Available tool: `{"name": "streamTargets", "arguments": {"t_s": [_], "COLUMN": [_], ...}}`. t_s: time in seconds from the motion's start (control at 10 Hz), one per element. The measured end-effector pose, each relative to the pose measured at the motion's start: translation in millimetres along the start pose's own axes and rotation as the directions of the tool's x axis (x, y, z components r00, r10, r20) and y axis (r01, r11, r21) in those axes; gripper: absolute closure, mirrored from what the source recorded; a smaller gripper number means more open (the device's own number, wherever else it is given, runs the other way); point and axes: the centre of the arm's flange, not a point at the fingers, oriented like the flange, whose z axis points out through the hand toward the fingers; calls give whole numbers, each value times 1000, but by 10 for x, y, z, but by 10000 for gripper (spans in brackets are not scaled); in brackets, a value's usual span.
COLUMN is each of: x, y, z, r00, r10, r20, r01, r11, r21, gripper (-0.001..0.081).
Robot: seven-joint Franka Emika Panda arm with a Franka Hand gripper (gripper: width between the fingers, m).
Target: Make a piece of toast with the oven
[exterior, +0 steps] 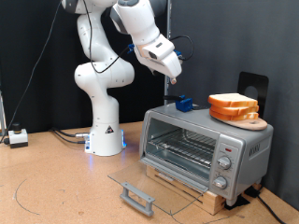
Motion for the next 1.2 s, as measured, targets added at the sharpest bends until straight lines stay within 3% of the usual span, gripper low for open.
{"name": "streamTargets", "arguments": {"t_s": [0.3,0.8,1.0,1.2], "x": [82,156,199,230], "y": [-40,-30,-48,-93], "z": [93,184,343,540], "r00": [997,999,997,996], "r10": [-68,-49,-62,-71], "r20": [22,19,38,57], "r01": [68,49,63,73], "r11": [998,999,997,996], "r21": [12,1,-41,-46], "gripper": [-4,-4,-4,-4]}}
